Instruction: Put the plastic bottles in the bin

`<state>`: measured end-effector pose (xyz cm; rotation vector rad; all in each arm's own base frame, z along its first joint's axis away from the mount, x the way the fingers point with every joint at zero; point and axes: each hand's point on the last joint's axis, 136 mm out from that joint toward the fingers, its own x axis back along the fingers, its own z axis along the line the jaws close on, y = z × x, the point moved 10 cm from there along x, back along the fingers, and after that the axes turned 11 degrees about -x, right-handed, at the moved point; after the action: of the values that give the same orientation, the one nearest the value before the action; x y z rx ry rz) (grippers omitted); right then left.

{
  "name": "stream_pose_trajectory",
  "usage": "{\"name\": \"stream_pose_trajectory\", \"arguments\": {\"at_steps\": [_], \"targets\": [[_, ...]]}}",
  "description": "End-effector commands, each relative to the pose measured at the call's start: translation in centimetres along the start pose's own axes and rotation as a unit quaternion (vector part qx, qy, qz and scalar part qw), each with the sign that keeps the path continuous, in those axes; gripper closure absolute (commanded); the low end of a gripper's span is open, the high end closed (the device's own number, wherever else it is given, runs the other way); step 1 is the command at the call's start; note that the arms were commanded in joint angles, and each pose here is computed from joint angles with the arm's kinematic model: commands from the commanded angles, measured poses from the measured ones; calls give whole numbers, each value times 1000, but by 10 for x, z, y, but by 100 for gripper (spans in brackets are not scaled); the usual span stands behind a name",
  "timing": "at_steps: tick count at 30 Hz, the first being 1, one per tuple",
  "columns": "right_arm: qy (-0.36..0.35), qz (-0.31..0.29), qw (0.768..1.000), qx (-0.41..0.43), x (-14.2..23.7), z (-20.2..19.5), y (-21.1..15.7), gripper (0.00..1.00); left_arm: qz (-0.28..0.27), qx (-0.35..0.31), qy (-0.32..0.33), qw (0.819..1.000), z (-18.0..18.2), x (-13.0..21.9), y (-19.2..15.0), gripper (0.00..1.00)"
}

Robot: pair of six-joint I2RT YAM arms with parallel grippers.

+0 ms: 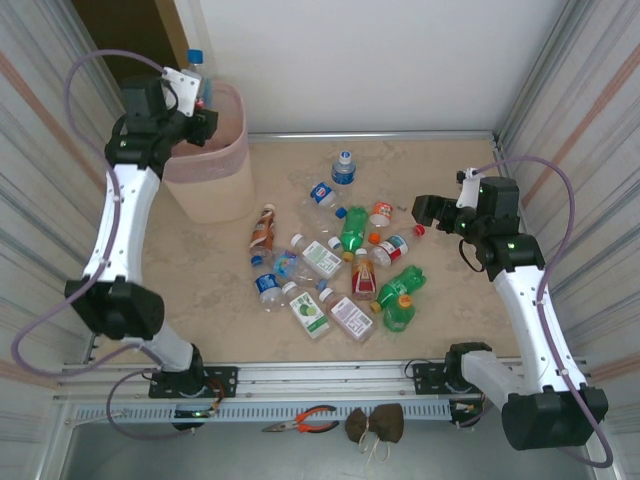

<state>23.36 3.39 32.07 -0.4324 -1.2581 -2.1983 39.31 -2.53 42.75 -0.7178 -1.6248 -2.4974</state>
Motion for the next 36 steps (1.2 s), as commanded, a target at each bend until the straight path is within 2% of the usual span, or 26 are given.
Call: {"name": "stream_pose_trajectory", "arguments": {"at_steps": [1,9,16,18,22,27,34,36], "targets": [[9,-15,1000,11,12,6,7,9,86,27,35,995,18,-15,-14,62],[7,-13,1000,12,8,5,7,9,218,55,9,974,28,-75,-63,63],[8,-9,1000,9,3,3,6,9,306,70,-42,949,15,-99,-98,63],[10,-7,1000,8,1,3,5,9,339,74,-63,936,11,-105,-108,63],[13,-8,1000,8,0,3,5,10,384,82,-97,915,3,-106,-121,63],[13,3,1000,1,-10,0,4,9,429,85,-131,890,-10,-90,-125,63],[21,14,1000,-9,-21,-1,2,10,457,74,-135,876,-18,-72,-128,63],[21,14,1000,-8,-23,-1,1,10,467,71,-125,873,-17,-73,-133,58]]}}
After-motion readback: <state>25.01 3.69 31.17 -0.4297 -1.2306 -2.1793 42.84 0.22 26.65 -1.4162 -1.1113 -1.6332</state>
